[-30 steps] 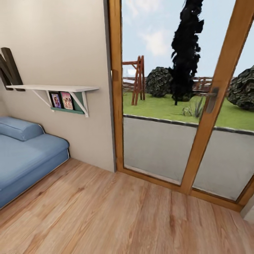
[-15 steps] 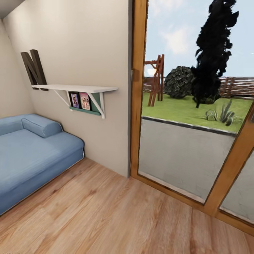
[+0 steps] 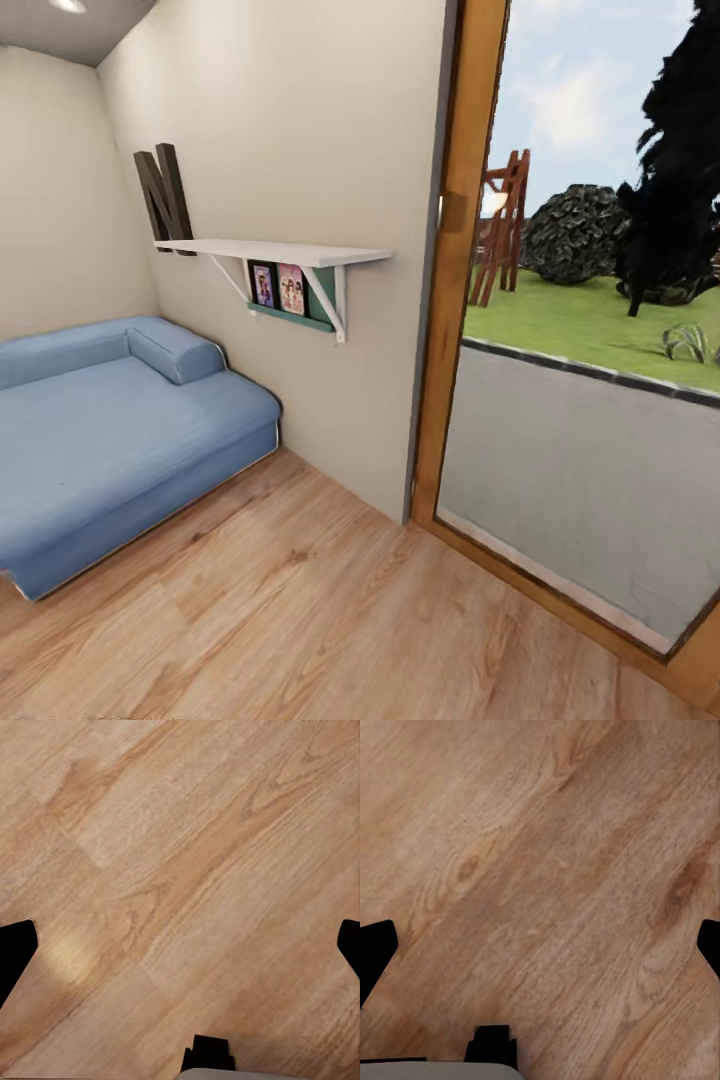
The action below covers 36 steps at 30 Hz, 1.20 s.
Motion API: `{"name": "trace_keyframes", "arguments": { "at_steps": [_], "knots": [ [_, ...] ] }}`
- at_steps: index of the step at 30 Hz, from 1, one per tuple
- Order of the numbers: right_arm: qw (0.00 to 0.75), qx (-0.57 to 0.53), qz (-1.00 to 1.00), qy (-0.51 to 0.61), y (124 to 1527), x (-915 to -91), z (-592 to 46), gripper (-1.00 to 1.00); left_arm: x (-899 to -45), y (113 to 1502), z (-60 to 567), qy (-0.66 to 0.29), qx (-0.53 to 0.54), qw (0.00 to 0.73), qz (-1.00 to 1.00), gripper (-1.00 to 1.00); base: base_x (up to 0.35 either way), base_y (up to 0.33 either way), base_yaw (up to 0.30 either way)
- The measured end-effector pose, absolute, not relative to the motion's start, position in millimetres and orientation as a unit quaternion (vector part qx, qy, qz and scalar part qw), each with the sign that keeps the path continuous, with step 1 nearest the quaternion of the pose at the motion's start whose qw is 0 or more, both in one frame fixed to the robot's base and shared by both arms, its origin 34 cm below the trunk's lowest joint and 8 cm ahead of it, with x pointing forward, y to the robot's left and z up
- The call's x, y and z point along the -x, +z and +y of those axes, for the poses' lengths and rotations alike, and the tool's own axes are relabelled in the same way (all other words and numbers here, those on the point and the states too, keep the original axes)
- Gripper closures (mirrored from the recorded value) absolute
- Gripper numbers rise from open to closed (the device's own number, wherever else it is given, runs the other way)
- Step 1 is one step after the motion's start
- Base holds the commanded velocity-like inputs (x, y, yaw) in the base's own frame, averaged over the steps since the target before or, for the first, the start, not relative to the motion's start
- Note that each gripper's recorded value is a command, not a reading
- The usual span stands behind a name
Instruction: Turn on the radio receiver that's on the table in the living room.
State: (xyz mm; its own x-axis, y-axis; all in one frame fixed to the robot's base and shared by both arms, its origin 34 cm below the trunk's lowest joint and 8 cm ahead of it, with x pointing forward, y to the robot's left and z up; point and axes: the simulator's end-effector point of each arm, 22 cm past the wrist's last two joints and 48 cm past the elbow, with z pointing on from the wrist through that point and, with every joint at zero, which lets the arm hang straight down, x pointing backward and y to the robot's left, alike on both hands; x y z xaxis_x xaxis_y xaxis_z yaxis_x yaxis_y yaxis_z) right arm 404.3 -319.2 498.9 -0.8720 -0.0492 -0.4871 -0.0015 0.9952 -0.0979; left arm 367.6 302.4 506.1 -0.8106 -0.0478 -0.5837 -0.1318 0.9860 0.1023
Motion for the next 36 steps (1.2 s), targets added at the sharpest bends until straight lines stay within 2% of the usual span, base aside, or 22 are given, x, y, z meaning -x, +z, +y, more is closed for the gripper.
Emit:
{"name": "trace_keyframes", "arguments": {
  "at_steps": [36],
  "knots": [
    [0.253, 0.013, 0.966, -0.047, 498.9, -404.3, -319.2, -1.0, -367.8, 506.0, 299.1, 0.067, 0.048, 0.305, 0.949, -1.0, 0.004, 0.001, 0.295]
  ]
}}
